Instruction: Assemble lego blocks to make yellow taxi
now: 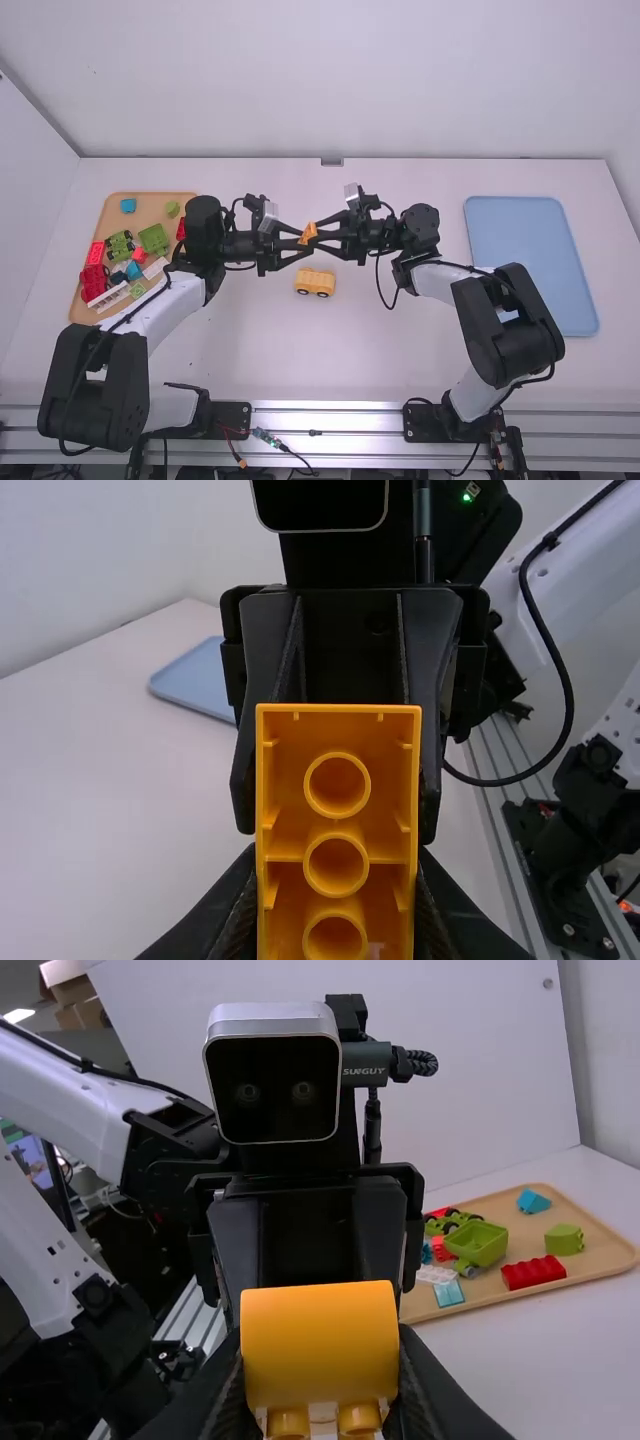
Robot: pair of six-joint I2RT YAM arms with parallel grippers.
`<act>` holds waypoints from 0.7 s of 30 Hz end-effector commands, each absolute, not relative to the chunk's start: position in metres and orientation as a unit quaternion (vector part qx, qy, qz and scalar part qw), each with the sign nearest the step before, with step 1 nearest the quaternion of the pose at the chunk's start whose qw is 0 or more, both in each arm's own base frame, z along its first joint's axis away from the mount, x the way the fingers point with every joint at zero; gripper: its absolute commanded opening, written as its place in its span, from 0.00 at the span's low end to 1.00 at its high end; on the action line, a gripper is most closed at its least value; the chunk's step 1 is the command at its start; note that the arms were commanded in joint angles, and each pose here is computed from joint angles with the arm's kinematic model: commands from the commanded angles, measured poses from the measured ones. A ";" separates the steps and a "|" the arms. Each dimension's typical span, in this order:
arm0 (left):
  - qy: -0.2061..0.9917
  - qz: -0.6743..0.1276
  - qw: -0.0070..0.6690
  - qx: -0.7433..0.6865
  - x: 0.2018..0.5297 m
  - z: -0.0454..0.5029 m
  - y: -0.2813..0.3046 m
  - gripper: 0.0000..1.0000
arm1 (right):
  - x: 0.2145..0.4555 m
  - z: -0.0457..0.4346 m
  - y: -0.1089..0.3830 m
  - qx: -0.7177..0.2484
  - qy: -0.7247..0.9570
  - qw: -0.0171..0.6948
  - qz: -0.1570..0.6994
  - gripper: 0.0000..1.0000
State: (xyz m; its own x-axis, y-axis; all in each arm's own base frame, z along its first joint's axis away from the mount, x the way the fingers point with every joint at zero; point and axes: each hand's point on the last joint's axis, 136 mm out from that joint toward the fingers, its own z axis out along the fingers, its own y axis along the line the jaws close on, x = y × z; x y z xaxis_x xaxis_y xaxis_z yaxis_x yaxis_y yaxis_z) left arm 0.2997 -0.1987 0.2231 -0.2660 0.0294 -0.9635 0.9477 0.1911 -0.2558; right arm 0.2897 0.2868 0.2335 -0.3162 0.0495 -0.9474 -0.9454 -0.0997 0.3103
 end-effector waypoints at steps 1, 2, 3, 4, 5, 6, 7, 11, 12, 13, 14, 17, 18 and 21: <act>0.622 -0.494 0.463 0.393 0.301 0.219 -0.197 0.34 | 0.290 0.235 0.289 -0.426 0.530 0.399 0.616 0.22; 0.622 -0.494 0.463 0.393 0.301 0.219 -0.197 0.51 | 0.290 0.235 0.289 -0.425 0.530 0.399 0.616 0.22; 0.622 -0.494 0.463 0.393 0.301 0.219 -0.197 0.65 | 0.290 0.235 0.289 -0.425 0.530 0.399 0.616 0.22; 0.622 -0.494 0.463 0.393 0.301 0.219 -0.197 0.99 | 0.290 0.235 0.289 -0.425 0.530 0.399 0.616 0.22; 0.622 -0.494 0.463 0.393 0.301 0.219 -0.197 0.97 | 0.290 0.235 0.289 -0.425 0.530 0.399 0.616 0.22; 0.621 -0.494 0.463 0.395 0.300 0.219 -0.197 0.99 | 0.290 0.235 0.289 -0.425 0.530 0.399 0.616 0.22; 0.622 -0.494 0.462 0.394 0.301 0.218 -0.197 0.99 | 0.290 0.235 0.289 -0.425 0.530 0.399 0.616 0.23; 0.622 -0.494 0.462 0.394 0.301 0.218 -0.197 0.99 | 0.293 0.235 0.286 -0.420 0.533 0.402 0.614 0.25; 0.623 -0.494 0.463 0.393 0.301 0.218 -0.196 0.99 | 0.297 0.236 0.282 -0.415 0.537 0.404 0.613 0.25; 0.624 -0.494 0.463 0.390 0.302 0.218 -0.195 0.99 | 0.300 0.236 0.279 -0.413 0.540 0.405 0.611 0.25; 0.625 -0.494 0.463 0.389 0.302 0.219 -0.194 0.99 | 0.302 0.235 0.277 -0.411 0.542 0.405 0.611 0.25; 0.636 -0.494 0.458 0.376 0.307 0.218 -0.189 0.99 | 0.325 0.230 0.264 -0.374 0.582 0.387 0.610 0.22; 0.644 -0.490 0.456 0.370 0.310 0.218 -0.186 0.99 | 0.334 0.227 0.259 -0.364 0.594 0.384 0.606 0.20; 0.693 -0.449 0.453 0.335 0.330 0.206 -0.176 0.99 | 0.356 0.219 0.251 -0.334 0.630 0.376 0.592 0.19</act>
State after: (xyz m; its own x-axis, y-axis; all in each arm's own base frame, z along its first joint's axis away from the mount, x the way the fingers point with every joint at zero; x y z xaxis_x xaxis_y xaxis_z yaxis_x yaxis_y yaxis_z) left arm 0.3105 -0.1836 0.2006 -0.4175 0.0410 -0.9078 0.8736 0.2932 -0.3885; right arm 0.3405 0.2538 0.2113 -0.5598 0.0129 -0.8285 -0.8274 0.0464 0.5597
